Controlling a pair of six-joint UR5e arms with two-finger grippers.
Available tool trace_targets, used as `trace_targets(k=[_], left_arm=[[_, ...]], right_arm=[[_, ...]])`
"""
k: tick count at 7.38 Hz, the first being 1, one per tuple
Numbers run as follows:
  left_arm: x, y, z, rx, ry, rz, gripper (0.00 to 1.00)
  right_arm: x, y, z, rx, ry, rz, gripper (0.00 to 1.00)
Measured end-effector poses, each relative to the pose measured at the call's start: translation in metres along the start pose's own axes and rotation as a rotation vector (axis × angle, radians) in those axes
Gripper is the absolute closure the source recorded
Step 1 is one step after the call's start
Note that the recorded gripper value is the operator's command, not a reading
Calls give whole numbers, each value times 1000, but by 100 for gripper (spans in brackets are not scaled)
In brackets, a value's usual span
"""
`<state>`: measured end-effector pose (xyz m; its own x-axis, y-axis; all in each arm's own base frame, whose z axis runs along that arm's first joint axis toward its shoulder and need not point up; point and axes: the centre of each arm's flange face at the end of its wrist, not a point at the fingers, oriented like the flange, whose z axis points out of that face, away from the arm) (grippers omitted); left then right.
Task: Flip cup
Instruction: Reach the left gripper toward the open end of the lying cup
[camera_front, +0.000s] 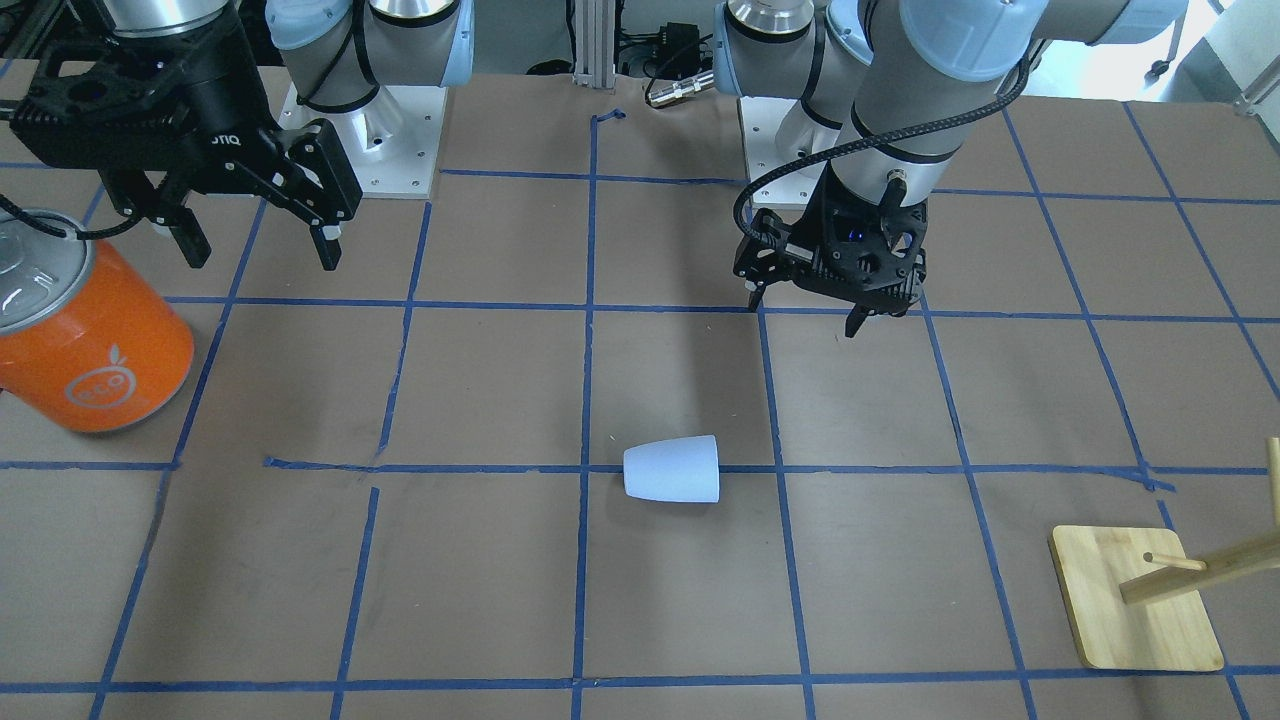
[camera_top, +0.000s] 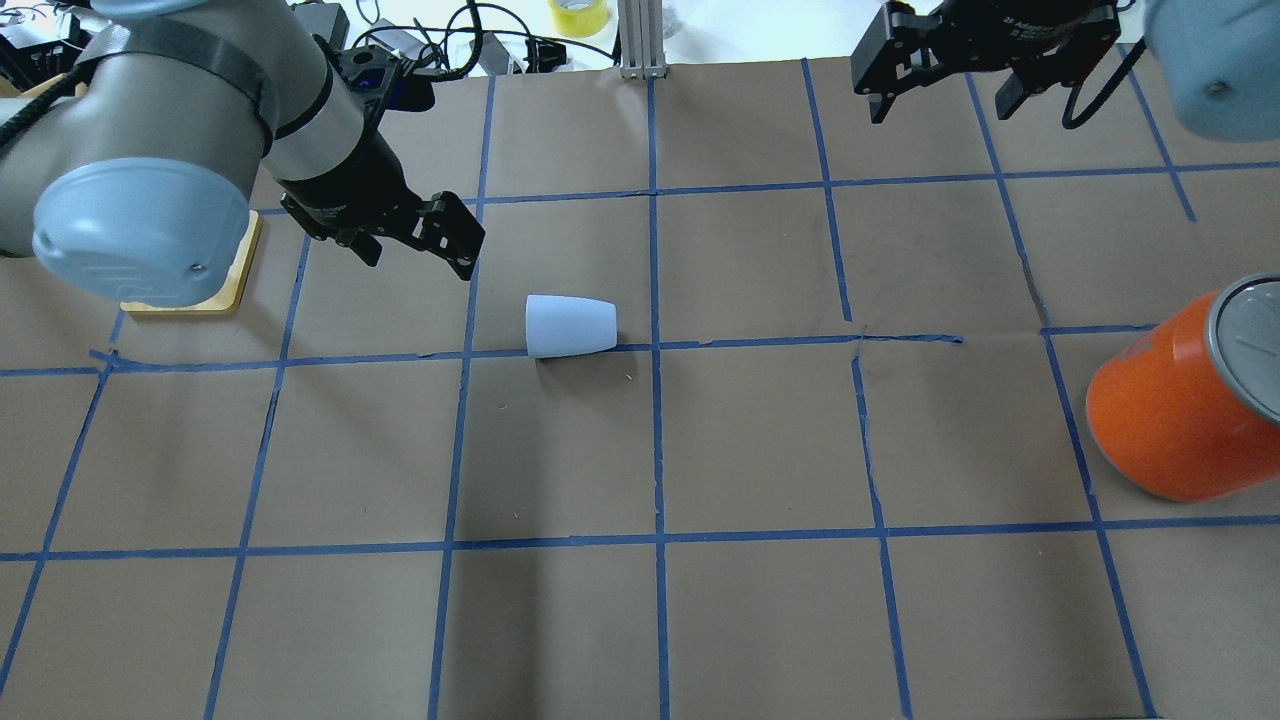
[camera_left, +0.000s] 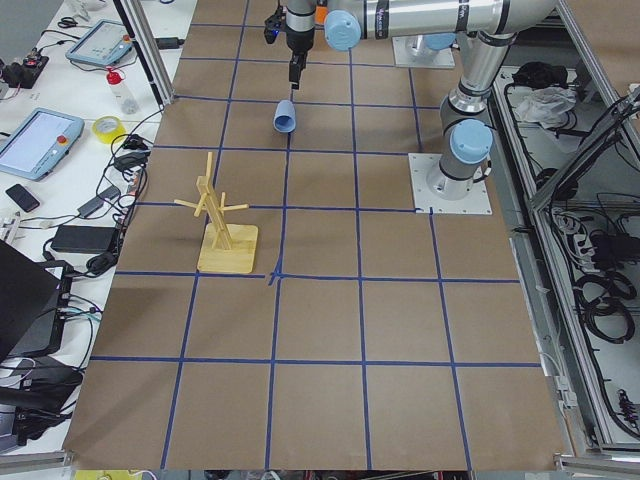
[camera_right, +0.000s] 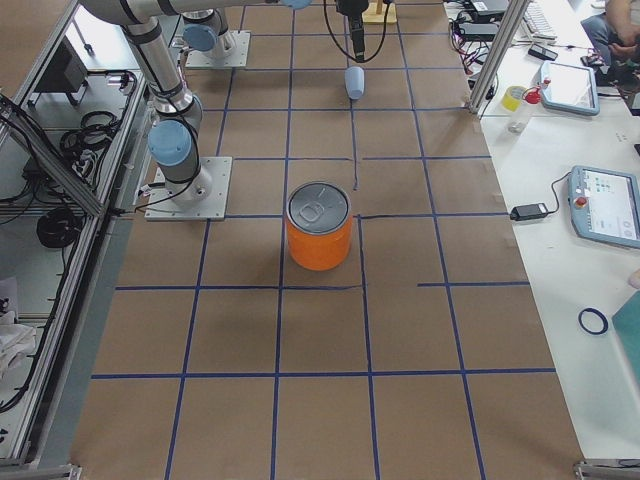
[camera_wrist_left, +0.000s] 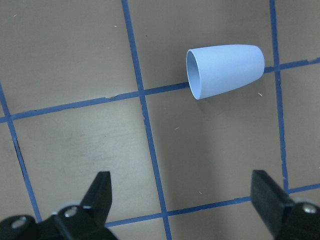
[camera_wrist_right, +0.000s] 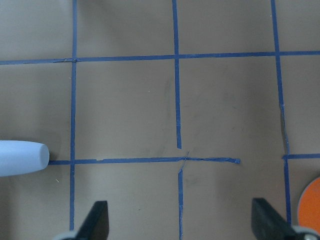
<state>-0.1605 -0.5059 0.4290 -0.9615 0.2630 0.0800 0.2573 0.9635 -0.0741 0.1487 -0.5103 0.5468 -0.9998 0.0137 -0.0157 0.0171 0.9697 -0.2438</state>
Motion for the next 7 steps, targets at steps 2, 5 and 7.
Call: trace_targets(k=[2,5,7], left_arm=[[-22,-19,26,12,61,9,0],[-37,-53,99,55,211,22,0],[-44,-59,136,43,287,28,0]], right_arm=[[-2,0,6,-7,-11,0,0],[-2,-2,6,1,-13,-8,0],[-3,-1,7,0,-13,-12,0]])
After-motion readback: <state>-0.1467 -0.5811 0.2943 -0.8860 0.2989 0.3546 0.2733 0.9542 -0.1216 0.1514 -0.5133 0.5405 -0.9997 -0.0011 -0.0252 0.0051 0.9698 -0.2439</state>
